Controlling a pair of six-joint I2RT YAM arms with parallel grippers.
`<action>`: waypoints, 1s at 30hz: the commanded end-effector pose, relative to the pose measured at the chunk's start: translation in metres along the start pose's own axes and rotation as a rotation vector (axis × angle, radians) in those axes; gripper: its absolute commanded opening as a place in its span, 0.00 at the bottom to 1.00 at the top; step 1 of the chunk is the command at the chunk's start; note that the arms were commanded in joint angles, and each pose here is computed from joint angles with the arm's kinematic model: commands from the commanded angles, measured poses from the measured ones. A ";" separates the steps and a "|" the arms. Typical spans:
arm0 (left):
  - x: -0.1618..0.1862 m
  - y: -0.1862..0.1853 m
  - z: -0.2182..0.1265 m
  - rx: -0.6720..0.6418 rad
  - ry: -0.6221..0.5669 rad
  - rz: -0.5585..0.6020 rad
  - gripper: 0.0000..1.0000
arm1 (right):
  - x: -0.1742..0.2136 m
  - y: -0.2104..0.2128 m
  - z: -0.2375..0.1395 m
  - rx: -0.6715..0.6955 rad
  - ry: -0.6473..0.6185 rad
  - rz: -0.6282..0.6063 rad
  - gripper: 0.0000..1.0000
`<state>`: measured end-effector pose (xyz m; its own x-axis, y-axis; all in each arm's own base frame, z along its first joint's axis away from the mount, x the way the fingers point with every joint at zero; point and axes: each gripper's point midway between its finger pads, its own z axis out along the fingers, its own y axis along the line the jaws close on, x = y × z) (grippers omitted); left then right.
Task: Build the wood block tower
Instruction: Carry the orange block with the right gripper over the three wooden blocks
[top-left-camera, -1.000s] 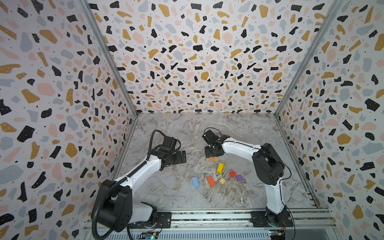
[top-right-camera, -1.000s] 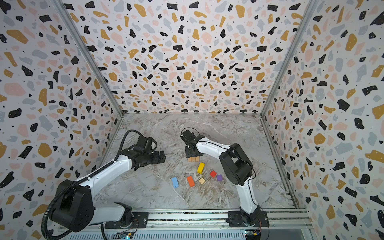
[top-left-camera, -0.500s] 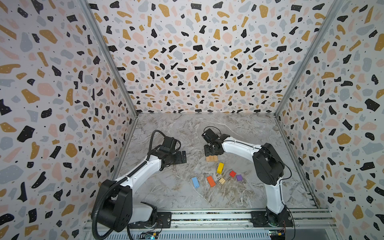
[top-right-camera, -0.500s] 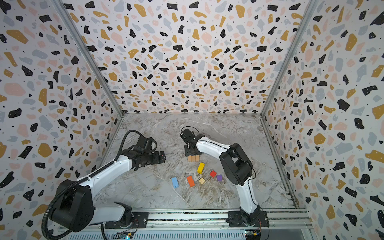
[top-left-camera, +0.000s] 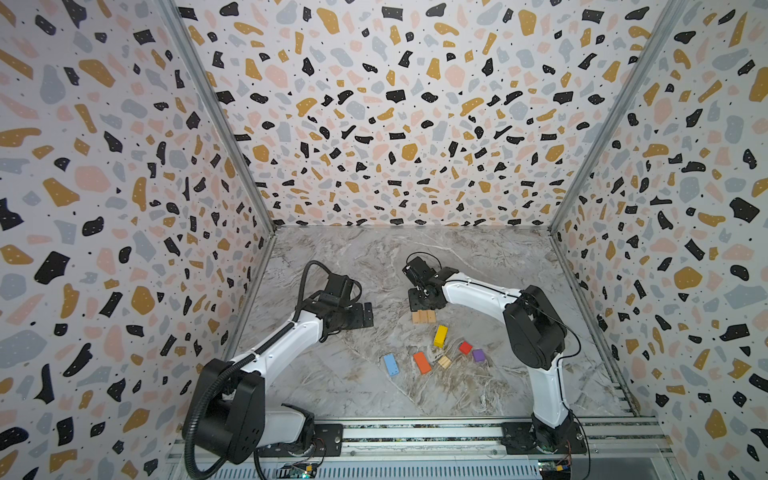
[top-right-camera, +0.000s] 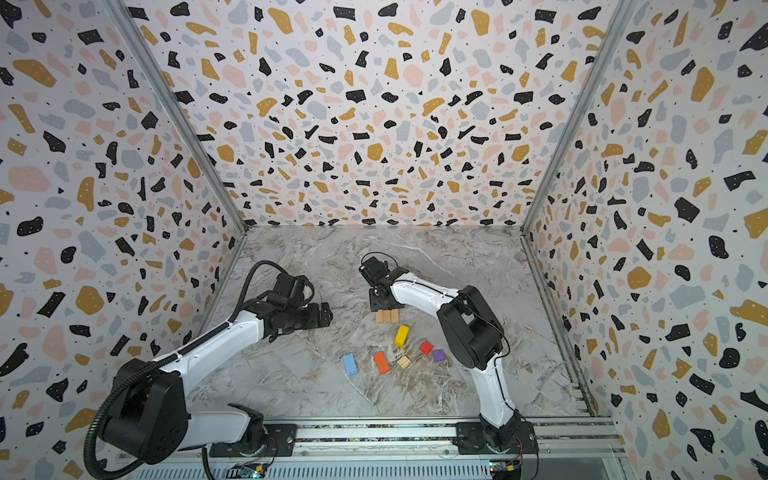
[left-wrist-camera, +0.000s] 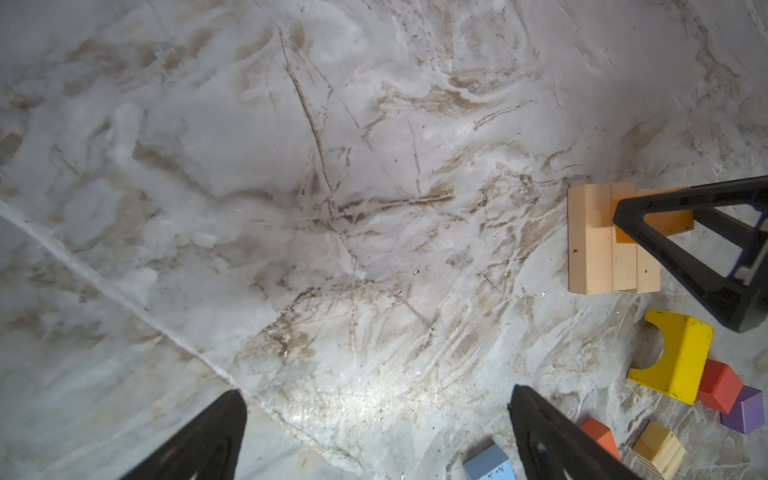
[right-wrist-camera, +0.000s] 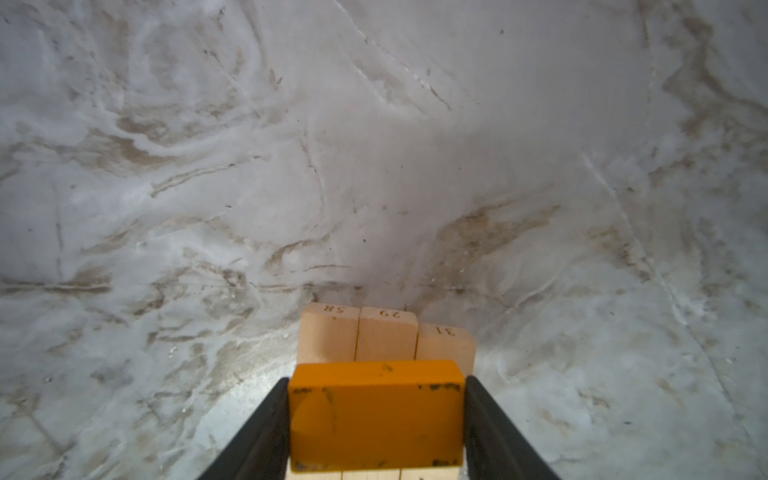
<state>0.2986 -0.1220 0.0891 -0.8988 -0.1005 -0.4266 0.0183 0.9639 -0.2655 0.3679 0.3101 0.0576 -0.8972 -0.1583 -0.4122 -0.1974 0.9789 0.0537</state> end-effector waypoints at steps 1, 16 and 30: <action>0.002 0.000 0.001 0.010 0.000 -0.004 1.00 | -0.004 0.001 -0.005 0.016 -0.010 0.007 0.53; 0.002 0.000 0.000 0.013 -0.001 -0.003 1.00 | 0.001 0.000 0.001 0.033 0.000 0.007 0.53; 0.001 0.000 0.000 0.012 -0.003 -0.003 1.00 | 0.001 -0.001 -0.002 0.049 -0.010 0.007 0.58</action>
<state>0.2980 -0.1227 0.0885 -0.9001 -0.0998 -0.4242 0.0202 0.9628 -0.2695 0.3655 0.3104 0.0475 -0.8987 -0.1623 -0.4074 -0.1878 0.9819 0.0231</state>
